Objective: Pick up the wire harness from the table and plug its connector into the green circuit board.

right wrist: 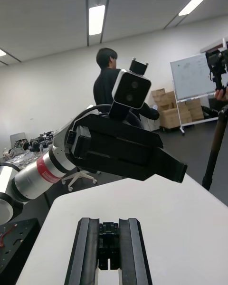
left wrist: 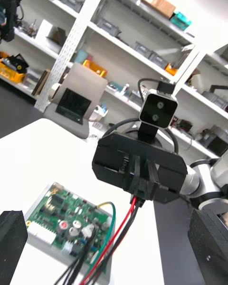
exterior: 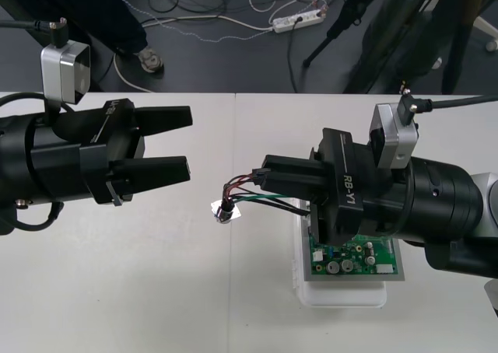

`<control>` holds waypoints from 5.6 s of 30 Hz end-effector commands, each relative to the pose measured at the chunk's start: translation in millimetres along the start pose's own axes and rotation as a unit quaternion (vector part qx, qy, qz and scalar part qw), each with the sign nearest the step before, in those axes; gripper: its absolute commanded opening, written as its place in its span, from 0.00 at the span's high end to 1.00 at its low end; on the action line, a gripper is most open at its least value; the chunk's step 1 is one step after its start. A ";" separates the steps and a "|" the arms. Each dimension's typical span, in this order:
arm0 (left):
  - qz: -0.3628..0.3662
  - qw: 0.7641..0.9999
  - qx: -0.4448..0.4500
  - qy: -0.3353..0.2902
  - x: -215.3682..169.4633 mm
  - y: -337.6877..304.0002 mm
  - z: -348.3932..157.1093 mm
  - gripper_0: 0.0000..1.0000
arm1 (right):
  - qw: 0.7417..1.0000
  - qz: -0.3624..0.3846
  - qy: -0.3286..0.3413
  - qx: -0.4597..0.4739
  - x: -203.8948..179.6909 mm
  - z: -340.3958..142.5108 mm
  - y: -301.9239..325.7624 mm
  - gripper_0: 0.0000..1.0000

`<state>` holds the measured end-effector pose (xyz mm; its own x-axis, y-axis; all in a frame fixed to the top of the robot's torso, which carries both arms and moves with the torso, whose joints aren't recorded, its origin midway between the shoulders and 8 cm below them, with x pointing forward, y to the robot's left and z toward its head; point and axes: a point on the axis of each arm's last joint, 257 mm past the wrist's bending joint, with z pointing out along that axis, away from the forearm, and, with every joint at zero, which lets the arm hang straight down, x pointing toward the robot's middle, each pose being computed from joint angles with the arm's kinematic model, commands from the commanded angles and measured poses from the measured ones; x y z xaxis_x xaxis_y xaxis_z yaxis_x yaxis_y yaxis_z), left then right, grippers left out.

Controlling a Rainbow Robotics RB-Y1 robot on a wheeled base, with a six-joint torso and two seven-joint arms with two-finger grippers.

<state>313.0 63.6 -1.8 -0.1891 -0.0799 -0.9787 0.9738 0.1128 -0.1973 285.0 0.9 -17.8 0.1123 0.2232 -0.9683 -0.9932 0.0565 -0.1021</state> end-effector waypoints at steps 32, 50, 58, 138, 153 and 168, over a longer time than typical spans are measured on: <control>0.105 0.989 0.097 -0.028 49.5 -57.4 37.2 0.00 | 0.998 -0.007 -0.052 -0.027 -17.6 10.2 28.3 1.00; 0.139 0.984 0.101 -0.051 48.7 -62.9 47.9 0.00 | 0.999 -0.003 -0.045 -0.022 -16.7 4.1 24.5 1.00; 0.138 0.984 0.103 -0.055 47.6 -64.2 51.0 0.00 | 0.999 -0.004 -0.037 -0.020 -13.6 0.9 23.0 1.00; 0.142 0.981 0.107 -0.071 39.3 -67.0 58.5 0.96 | 0.999 -0.002 -0.045 -0.014 -16.4 -2.4 21.8 1.00; 0.148 0.981 0.106 -0.072 38.5 -66.9 57.8 1.00 | 0.999 -0.001 -0.046 -0.015 -17.3 -3.2 22.2 0.83; 0.152 0.980 0.104 -0.073 38.5 -66.0 57.0 1.00 | 0.999 0.003 -0.038 -0.012 -14.5 -7.1 20.2 0.00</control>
<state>261.7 2.4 -27.2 0.0465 -0.1916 -0.9804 0.9983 -0.0266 0.0526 263.5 -0.1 -7.4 0.0619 0.3110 -0.9484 -0.9980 0.0078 -0.0626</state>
